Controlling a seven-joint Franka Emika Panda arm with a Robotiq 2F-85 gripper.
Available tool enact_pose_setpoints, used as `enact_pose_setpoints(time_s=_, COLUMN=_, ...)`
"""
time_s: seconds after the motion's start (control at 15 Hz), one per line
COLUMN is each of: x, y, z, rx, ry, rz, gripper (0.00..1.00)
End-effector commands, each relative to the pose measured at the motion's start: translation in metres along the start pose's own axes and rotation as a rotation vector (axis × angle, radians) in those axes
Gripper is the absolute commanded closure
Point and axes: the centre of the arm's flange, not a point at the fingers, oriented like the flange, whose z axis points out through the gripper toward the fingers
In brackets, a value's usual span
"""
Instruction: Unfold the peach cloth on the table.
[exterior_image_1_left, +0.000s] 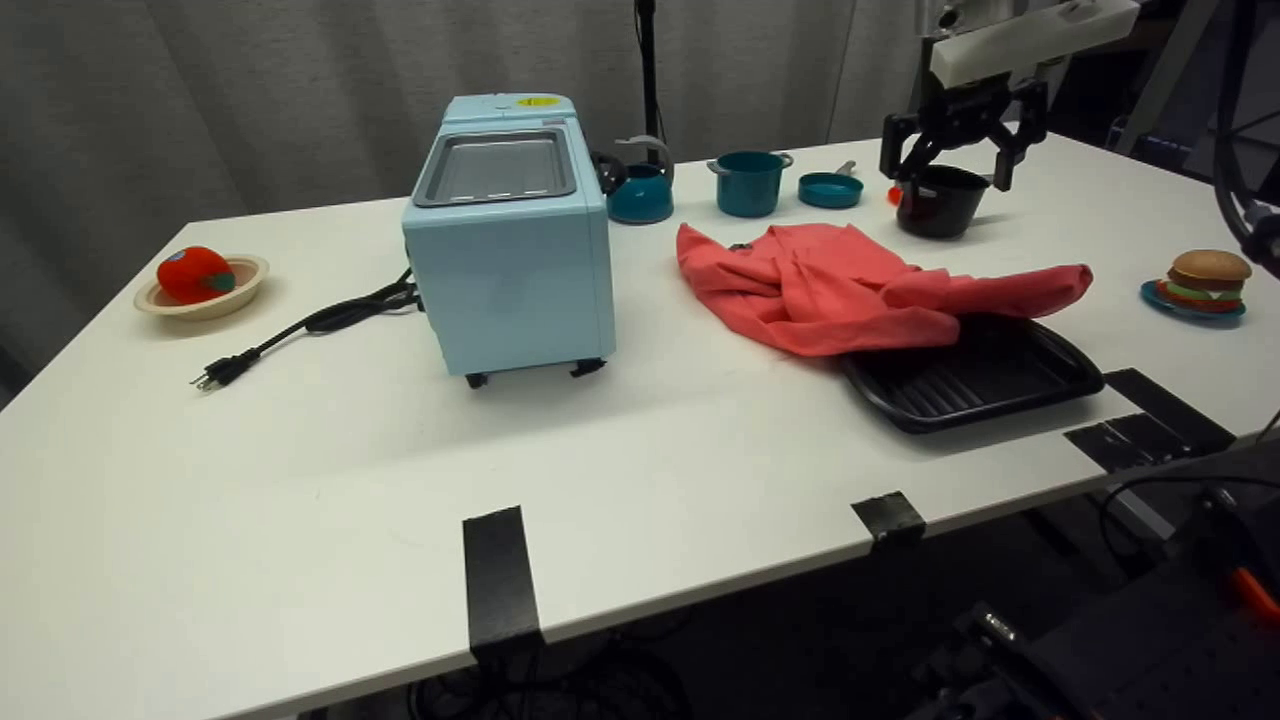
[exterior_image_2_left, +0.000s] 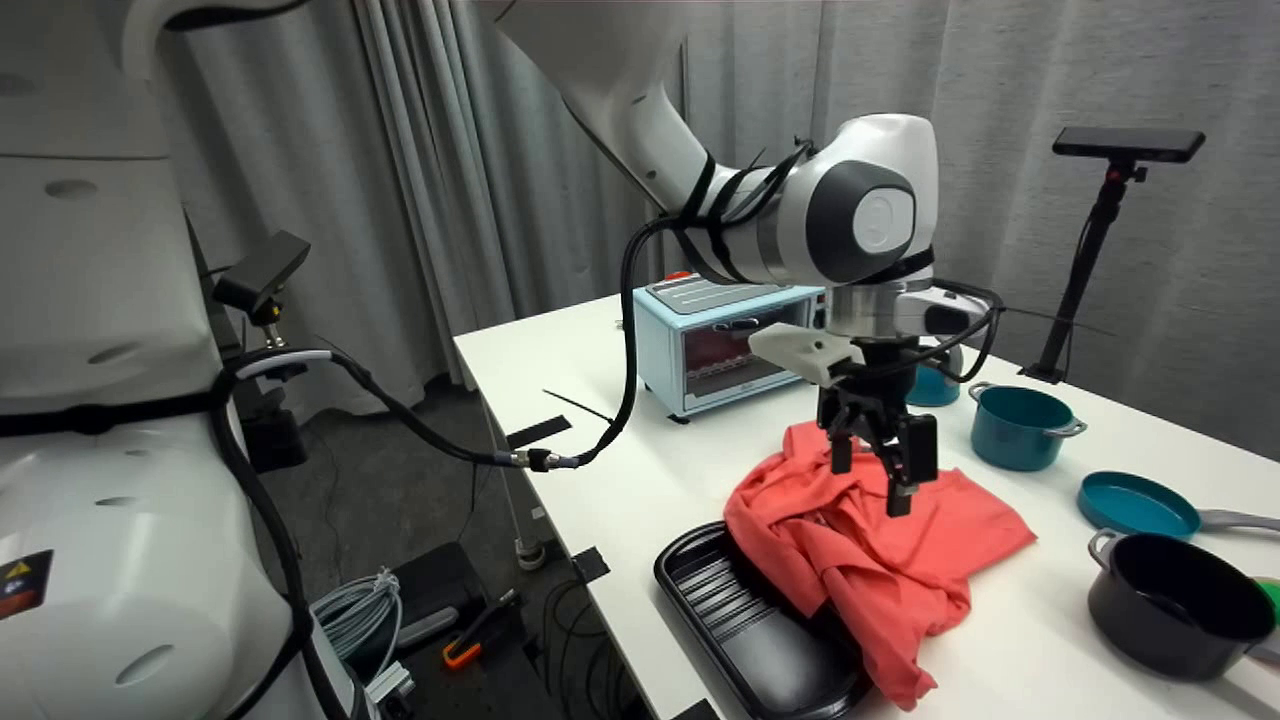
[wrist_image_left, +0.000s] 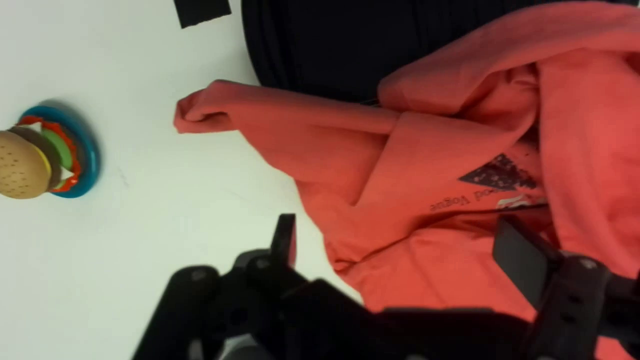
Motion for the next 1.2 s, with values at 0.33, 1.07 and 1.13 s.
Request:
enact_pose_setpoints(time_s=0.33, x=0.000, y=-0.028, z=0.008, rx=0.142, ry=-0.104, rz=-0.425, gripper=0.00)
enact_pose_setpoints(time_s=1.07, x=-0.039, y=-0.058, z=0.034, rx=0.166, ry=-0.108, rz=-0.798, gripper=0.00)
enact_pose_setpoints(time_s=1.13, x=-0.041, y=-0.061, z=0.040, rx=0.164, ry=-0.115, rz=-0.854, gripper=0.00)
